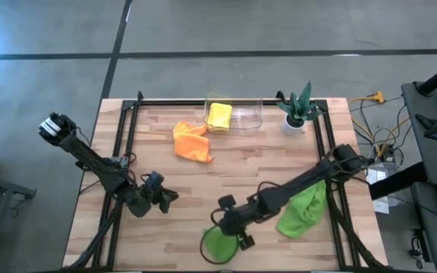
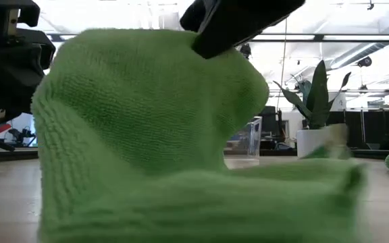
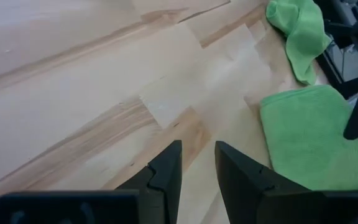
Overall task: Fold microfiber towels
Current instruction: Fold the left green microfiber towel
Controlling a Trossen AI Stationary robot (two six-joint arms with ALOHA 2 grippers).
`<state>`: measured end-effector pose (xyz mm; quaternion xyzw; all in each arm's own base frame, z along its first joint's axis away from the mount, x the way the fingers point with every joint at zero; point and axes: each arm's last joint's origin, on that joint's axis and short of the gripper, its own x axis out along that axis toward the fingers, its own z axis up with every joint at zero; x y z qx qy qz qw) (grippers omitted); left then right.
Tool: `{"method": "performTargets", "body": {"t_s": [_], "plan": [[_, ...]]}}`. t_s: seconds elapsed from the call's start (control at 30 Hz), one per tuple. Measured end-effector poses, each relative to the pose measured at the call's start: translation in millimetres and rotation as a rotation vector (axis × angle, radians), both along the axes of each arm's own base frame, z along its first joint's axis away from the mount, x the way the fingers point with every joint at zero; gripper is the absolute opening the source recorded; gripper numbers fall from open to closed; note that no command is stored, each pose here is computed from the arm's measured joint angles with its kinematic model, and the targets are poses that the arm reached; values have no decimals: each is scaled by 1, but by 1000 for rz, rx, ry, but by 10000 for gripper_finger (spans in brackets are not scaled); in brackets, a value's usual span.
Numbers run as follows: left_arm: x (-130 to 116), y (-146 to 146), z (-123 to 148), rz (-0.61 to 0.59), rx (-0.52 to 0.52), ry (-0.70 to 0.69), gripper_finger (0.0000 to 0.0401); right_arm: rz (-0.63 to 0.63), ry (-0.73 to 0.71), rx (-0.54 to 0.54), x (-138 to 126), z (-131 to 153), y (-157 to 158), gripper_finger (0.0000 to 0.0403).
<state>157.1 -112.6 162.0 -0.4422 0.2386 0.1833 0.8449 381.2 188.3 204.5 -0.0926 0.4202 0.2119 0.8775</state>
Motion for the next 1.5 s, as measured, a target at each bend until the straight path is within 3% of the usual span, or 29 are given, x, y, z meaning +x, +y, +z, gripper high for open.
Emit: {"method": "performTargets", "body": {"t_s": [0.13,0.8,1.3,1.5], "plan": [[1,-1,-2,-3,11,9,81,52,-30,-58,-8,0,16,9],[1,-1,-4,-10,12,21,81,224,40,-118,-49,-27,53,9],[2,-2,-2,-11,-15,4,81,316,132,-27,-64,-57,47,9],[4,-3,0,-7,-28,-12,81,320,199,0,-73,-70,42,32]]}}
